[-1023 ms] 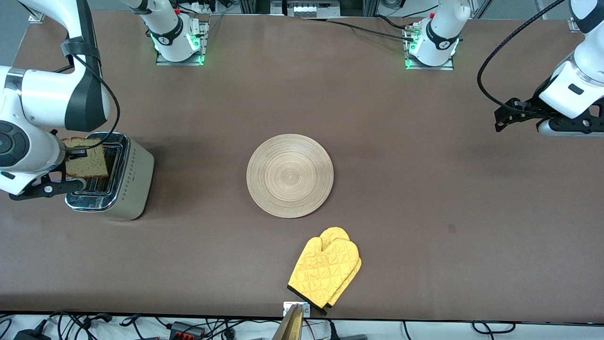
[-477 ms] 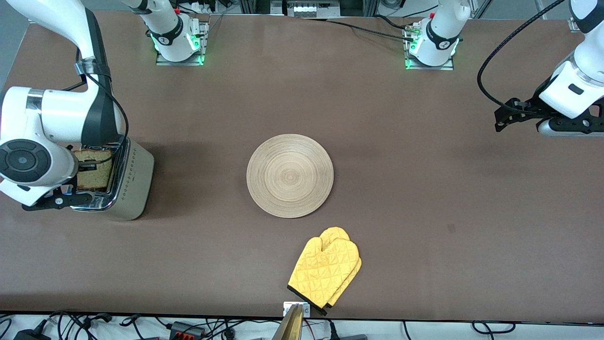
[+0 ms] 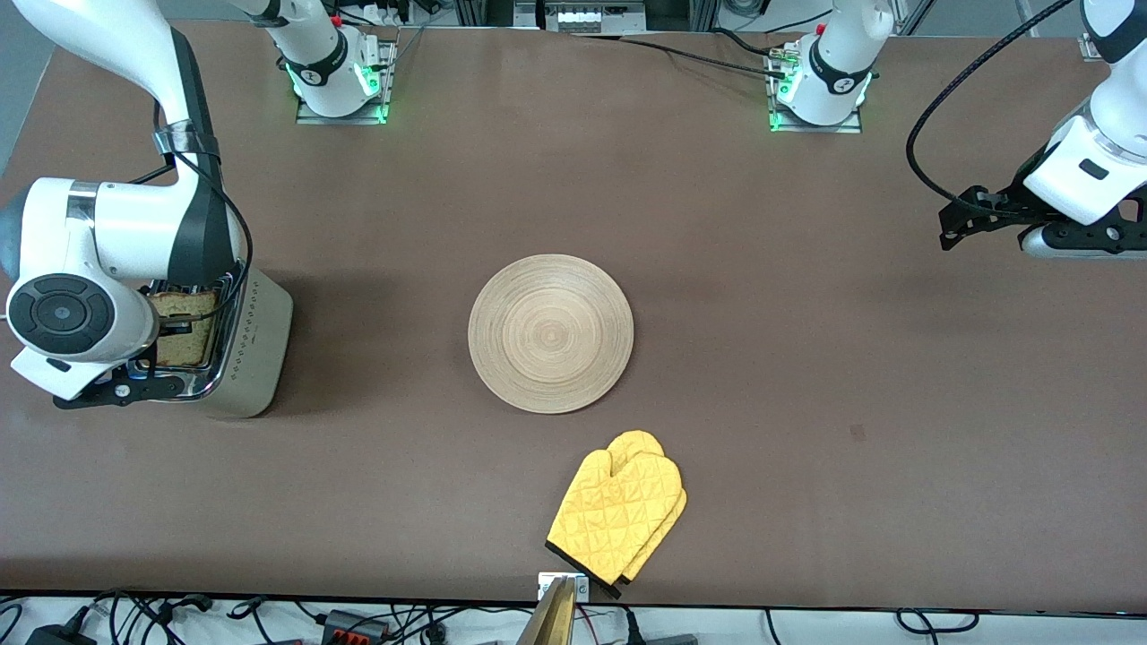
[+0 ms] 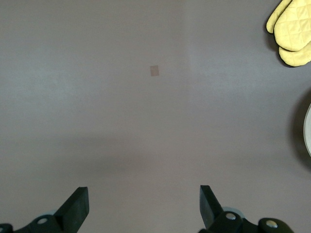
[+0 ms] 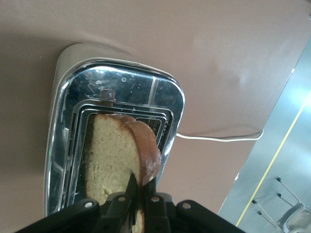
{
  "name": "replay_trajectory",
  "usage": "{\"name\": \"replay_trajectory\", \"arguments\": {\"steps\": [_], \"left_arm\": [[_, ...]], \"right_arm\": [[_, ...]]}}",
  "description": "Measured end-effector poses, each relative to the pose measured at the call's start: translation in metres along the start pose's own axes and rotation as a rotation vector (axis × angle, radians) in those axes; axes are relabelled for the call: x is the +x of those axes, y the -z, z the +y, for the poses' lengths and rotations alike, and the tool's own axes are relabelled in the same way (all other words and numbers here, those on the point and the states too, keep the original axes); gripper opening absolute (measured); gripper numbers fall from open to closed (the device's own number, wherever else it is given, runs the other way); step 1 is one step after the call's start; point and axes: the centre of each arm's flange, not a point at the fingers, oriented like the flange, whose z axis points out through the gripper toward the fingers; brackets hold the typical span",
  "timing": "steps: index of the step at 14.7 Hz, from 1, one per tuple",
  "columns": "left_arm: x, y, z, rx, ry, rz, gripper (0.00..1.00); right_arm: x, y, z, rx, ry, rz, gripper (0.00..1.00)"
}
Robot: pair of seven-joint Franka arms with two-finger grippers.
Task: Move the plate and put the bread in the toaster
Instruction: 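Lower the bread into the toaster slot with the right gripper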
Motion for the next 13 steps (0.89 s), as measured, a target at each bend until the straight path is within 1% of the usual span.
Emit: {"name": "replay_trajectory", "arguments": {"steps": [5, 7, 10, 11, 12, 13], "left_arm": [[0.0, 0.0, 0.0, 0.0, 0.0, 0.0, 1.0], [0.0, 0.0, 0.0, 0.0, 0.0, 0.0, 1.0], [0.0, 0.0, 0.0, 0.0, 0.0, 0.0, 1.0], [0.0, 0.0, 0.0, 0.0, 0.0, 0.0, 1.0], [0.0, 0.0, 0.001, 0.0, -0.001, 0.0, 1.0], [0.0, 0.0, 0.001, 0.0, -0.002, 0.0, 1.0]], "right_arm": [[0.001, 0.004, -0.008, -0.003, -0.006, 0.006, 0.08], [0.001, 0.005, -0.009, -0.003, -0.005, 0.006, 0.11], [0.001, 0.008, -0.015, -0.006, 0.004, 0.011, 0.35], [0.002, 0.01, -0.017, -0.007, 0.006, 0.015, 0.47], [0.002, 0.012, -0.017, -0.008, 0.007, 0.016, 0.56], [0.0, 0.014, -0.018, -0.008, 0.007, 0.009, 0.68]]}}
